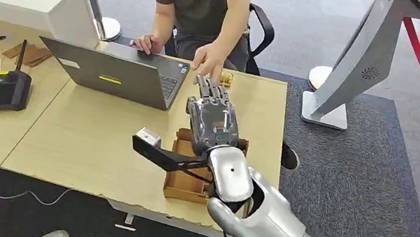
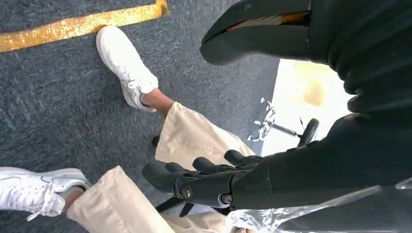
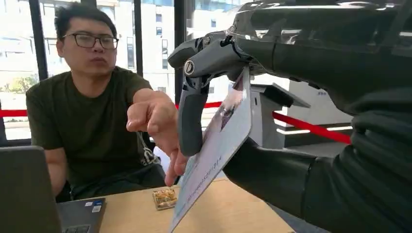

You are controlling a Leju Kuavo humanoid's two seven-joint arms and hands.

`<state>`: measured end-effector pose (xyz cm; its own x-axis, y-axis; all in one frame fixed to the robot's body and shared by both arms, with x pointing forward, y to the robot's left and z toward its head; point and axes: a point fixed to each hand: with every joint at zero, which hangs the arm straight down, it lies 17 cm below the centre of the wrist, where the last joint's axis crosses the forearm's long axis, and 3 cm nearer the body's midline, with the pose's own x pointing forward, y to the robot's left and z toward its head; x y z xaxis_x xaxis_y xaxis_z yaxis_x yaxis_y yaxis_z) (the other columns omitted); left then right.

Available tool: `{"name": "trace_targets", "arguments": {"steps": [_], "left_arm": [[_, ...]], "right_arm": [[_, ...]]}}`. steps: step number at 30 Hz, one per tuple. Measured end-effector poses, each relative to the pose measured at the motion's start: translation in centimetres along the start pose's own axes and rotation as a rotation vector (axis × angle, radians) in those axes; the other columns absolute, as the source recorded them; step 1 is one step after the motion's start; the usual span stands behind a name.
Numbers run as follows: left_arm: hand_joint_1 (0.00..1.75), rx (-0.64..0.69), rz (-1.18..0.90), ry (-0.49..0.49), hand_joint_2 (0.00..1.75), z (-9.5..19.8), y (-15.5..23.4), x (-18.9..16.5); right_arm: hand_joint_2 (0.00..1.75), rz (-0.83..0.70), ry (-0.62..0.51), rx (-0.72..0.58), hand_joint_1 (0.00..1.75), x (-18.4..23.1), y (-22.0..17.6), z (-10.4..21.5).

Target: Pass the card to the sensor for recognition and then transmit it.

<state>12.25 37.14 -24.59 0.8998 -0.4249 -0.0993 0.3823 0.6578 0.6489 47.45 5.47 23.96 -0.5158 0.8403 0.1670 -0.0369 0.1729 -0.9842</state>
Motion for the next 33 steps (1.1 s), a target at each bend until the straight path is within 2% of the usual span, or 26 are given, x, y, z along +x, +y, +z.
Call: {"name": "trace_targets", "arguments": {"steps": [21,33], "left_arm": [[0.00,-0.001,0.015,0.025,1.75,0.1,-0.4,-1.1],[0.00,-0.005,0.016,0.031,1.75,0.1,-0.6,-1.4]], "right_arm": [[1.75,0.016,-0.012,0.024,1.75,1.1,1.2,-0.8],[1.75,0.059,0.004,0.004,1.75,0.8,0.5,-1.6]]}}
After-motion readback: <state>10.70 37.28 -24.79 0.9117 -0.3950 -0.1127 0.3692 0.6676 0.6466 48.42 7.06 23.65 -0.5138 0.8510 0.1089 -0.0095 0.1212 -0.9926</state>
